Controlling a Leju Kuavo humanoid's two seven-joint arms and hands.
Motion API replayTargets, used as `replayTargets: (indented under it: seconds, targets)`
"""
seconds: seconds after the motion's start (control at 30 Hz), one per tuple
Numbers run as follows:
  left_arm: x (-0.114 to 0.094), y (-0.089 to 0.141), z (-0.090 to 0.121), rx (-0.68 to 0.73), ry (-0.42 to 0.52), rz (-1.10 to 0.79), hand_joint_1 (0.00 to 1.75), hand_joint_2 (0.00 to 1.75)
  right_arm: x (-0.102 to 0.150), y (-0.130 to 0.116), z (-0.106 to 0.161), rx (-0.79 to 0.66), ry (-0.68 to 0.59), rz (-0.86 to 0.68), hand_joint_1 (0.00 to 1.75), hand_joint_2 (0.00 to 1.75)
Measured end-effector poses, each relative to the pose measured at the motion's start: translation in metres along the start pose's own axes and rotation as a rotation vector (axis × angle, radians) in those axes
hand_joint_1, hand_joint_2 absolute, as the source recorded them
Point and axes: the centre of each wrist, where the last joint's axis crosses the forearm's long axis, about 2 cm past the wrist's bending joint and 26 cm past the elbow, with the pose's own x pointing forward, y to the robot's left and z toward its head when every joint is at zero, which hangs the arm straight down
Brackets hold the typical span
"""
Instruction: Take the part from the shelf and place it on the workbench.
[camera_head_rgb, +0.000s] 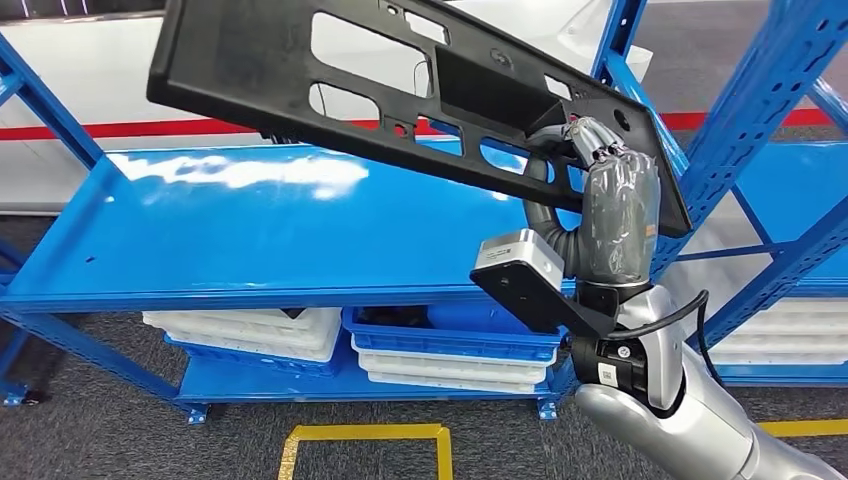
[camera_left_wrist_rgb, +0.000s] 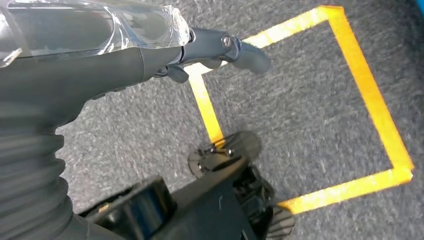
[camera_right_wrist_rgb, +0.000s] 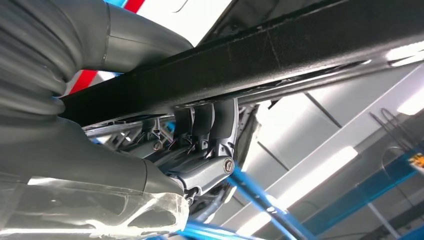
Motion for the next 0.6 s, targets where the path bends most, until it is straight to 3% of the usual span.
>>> replayTargets:
  seconds: [0.6]
  targets:
    - [0.0008,0.0005,-0.0003,0.016,-0.018,-0.012,0.00,1.75,0.0005,-0.0034,-0.0031,0.031,0.014,-0.032,1.75,1.75]
